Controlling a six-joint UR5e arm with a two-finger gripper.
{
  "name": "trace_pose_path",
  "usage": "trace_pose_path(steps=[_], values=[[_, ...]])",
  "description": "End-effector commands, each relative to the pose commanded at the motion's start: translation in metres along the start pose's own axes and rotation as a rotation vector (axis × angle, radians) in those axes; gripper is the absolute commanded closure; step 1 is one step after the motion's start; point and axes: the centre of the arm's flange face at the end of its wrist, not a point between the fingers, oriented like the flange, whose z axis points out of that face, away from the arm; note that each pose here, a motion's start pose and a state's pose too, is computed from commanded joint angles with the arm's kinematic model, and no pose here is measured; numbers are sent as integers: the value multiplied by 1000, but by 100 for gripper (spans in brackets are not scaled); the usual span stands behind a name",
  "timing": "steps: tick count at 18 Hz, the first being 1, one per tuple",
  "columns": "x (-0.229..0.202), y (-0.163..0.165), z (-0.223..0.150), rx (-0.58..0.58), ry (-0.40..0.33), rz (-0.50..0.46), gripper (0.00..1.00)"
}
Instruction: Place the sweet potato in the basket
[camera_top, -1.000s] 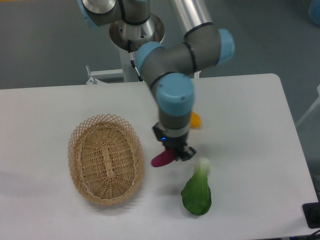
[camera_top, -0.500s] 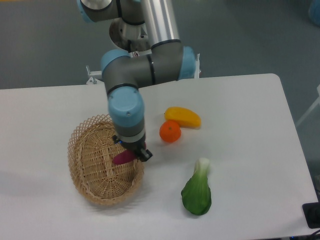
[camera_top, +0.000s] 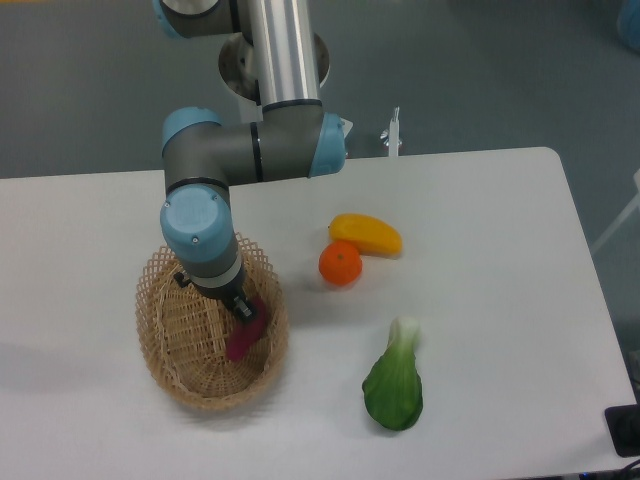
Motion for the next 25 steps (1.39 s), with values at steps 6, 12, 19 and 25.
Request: trace_pose_path(steps=[6, 12, 19, 25], values=[[-54, 64, -32, 24, -61, -118, 0], [-122, 167, -49, 28, -95, -176, 0], [-172, 280, -64, 16, -128, -130, 0], [-206, 357, -58, 3, -133, -88, 0]])
